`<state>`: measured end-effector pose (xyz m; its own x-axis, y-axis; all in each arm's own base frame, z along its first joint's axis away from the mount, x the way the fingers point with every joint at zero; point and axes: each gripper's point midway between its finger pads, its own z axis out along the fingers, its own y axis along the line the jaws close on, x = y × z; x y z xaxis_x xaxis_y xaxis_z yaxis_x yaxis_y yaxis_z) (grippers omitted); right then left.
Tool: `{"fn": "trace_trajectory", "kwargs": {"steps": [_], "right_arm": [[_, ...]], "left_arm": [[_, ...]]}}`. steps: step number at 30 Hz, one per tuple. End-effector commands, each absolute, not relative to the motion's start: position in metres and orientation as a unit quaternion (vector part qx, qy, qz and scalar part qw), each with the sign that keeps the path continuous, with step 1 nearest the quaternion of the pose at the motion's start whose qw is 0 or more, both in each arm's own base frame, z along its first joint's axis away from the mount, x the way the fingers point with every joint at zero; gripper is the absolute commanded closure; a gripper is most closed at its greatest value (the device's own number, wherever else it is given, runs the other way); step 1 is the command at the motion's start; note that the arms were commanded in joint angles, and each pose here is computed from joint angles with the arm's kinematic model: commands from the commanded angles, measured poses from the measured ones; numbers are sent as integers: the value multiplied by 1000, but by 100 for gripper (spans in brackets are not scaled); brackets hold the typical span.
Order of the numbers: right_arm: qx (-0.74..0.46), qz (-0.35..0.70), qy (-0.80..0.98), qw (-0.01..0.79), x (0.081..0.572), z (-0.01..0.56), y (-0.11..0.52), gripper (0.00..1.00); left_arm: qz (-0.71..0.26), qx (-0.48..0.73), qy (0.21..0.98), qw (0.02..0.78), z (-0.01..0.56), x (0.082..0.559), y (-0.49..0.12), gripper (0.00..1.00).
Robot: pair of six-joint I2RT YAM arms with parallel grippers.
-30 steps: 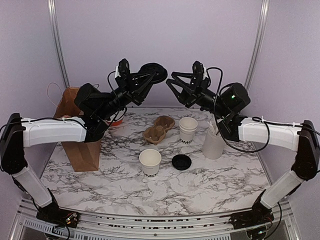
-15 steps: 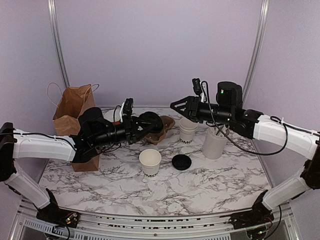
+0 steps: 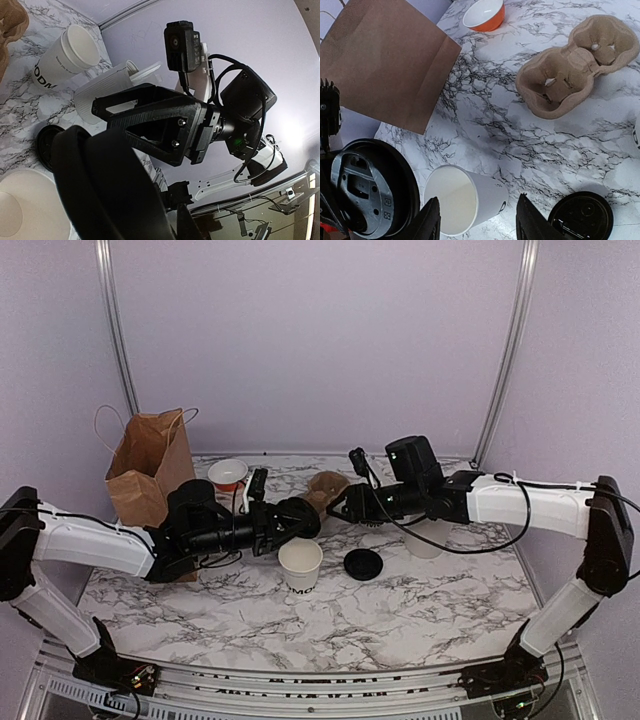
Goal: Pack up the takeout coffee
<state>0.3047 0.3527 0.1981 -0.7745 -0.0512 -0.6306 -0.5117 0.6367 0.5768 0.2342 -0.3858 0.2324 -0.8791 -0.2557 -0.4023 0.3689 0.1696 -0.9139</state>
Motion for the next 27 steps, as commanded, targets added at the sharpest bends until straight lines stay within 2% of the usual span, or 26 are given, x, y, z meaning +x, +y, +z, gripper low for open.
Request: {"fn": "trace_trajectory", "kwargs": {"steps": [1,27], "right_arm": [[-173,382,849,320,314,213,358,50],[-172,359,865,307,317,183,363,50]], "left_arm": [[-627,30,743,232,208,234,-387,87],[-617,21,766,179,168,224,-396,85]]}}
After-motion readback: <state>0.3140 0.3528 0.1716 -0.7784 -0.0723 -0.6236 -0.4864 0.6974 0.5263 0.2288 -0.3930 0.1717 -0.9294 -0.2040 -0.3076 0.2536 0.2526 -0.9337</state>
